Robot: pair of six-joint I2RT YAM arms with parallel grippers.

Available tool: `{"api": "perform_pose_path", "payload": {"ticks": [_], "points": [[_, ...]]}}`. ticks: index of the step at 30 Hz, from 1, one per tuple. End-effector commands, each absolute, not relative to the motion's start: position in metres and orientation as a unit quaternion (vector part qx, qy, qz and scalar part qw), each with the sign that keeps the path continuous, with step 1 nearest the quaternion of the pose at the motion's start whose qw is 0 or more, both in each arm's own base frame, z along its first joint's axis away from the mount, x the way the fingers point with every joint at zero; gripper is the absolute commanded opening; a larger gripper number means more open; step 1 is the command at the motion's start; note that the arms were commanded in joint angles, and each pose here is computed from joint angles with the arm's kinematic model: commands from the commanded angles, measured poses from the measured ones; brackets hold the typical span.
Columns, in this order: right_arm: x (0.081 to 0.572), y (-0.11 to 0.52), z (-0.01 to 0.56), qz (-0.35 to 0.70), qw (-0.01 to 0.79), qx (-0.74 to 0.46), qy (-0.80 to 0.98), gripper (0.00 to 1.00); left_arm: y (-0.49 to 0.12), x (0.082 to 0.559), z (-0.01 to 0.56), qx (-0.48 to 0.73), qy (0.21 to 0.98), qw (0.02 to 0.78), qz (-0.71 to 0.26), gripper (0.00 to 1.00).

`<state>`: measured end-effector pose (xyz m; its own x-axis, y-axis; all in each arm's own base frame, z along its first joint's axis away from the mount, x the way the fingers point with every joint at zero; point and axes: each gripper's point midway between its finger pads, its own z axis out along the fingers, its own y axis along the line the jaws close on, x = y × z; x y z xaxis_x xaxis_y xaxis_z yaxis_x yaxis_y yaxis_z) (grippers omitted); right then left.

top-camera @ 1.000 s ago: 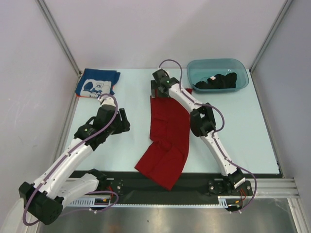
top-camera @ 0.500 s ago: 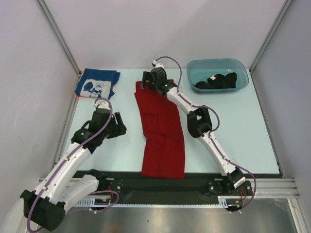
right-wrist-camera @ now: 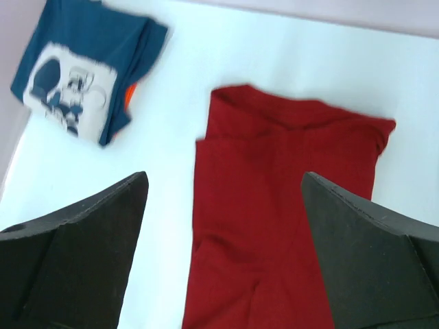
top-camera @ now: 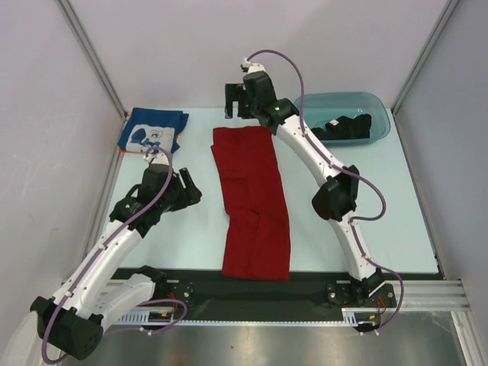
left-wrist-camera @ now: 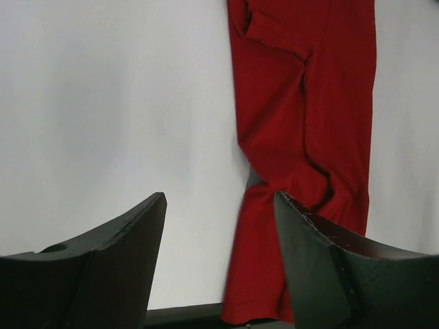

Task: Fold and stack the t-shirts
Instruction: Fold the tshirt

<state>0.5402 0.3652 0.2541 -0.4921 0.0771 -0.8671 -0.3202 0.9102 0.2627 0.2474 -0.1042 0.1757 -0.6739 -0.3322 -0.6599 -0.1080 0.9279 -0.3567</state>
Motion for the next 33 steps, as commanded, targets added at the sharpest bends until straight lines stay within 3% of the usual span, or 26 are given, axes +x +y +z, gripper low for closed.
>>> {"api": "perform_pose_path", "payload": {"ticks": [1,15,33], "points": [[0.492,0.354,0.217,0.108,0.433,-0.122,0.887,1.00,-0.114,0.260,0.201,-0.133,0.886,0.407,-0.179,0.70],[0.443,0.359,0.135,0.041,0.341,-0.117,0.932,1.00,-0.109,0.245,0.186,-0.151,0.888,0.395,-0.182,0.69],[0.488,0.369,0.036,0.051,0.321,-0.117,0.938,0.99,-0.117,0.227,0.155,-0.158,0.896,0.359,-0.210,0.70]]}}
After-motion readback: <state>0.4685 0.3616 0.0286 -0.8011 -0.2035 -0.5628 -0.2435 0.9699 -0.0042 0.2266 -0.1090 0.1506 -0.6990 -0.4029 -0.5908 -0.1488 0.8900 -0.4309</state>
